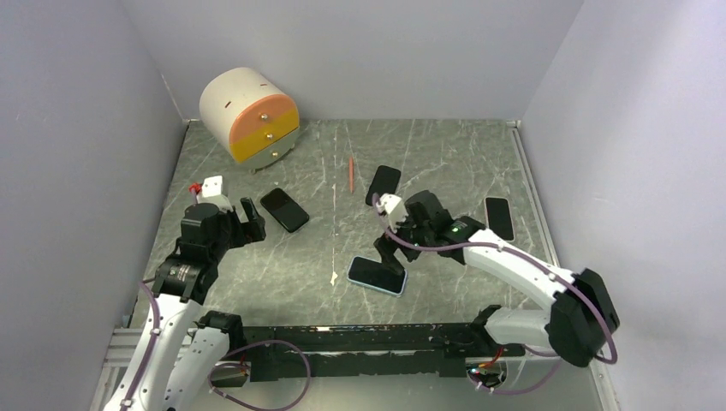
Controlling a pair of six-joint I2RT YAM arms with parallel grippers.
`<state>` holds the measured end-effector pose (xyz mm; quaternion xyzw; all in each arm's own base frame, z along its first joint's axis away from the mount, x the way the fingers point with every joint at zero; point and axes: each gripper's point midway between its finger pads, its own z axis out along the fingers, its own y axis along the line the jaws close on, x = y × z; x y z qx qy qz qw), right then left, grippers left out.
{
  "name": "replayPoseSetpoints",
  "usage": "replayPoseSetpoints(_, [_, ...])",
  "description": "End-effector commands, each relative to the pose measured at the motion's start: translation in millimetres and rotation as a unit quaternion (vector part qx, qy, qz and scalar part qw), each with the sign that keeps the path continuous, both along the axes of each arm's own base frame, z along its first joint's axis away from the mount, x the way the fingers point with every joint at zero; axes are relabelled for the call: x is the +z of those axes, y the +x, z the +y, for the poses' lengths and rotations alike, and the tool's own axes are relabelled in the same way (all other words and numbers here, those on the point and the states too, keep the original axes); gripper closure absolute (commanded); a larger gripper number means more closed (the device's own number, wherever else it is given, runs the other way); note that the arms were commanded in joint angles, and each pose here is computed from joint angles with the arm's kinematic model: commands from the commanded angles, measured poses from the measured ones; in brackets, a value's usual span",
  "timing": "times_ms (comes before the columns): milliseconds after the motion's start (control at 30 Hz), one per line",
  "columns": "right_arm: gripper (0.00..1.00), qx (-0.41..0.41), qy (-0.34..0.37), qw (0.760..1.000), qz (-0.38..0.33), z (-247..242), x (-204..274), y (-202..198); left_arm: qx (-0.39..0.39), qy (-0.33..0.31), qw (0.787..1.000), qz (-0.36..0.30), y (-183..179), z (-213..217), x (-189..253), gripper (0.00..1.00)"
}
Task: Take the phone out of the phone case
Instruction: Pick up the phone at the center of the board.
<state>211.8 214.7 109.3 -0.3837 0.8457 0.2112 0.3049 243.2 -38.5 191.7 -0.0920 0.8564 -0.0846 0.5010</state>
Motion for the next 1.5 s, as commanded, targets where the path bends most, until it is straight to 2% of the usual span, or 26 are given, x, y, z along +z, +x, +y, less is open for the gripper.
replayPoseSetpoints(0, [0.01, 0.124, -0.049, 0.99, -0.041, 14, -21, -3, -0.008, 0.004, 1.0, -0.023, 7, -2, 12, 0.05])
replayPoseSetpoints(167, [0.01, 0.214, -0.081, 0.973, -0.043, 30, -40, -25, -0.014, 0.006, 1.0, -0.02, 8, -3, 10, 0.05])
replayPoseSetpoints(300, [0.01, 0.246, -0.081, 0.965, -0.048, 43, -46, -36, -0.013, 0.009, 1.0, -0.024, 8, -2, 11, 0.05])
replayPoseSetpoints(1033, [0.02, 0.268, -0.174, 0.947, -0.036, 44, -102, -28, -0.027, -0.003, 0.999, -0.025, 7, -9, 12, 0.05])
replayPoseSetpoints(1233, [0.15, 0.272, -0.187, 0.944, -0.014, 45, -104, -29, -0.039, -0.018, 0.999, -0.017, 4, -15, 11, 0.05])
replayPoseSetpoints(1467, [0.35, 0.248, -0.143, 0.958, -0.006, 62, -90, -30, -0.018, -0.075, 0.997, 0.013, 2, -24, 4, 0.05])
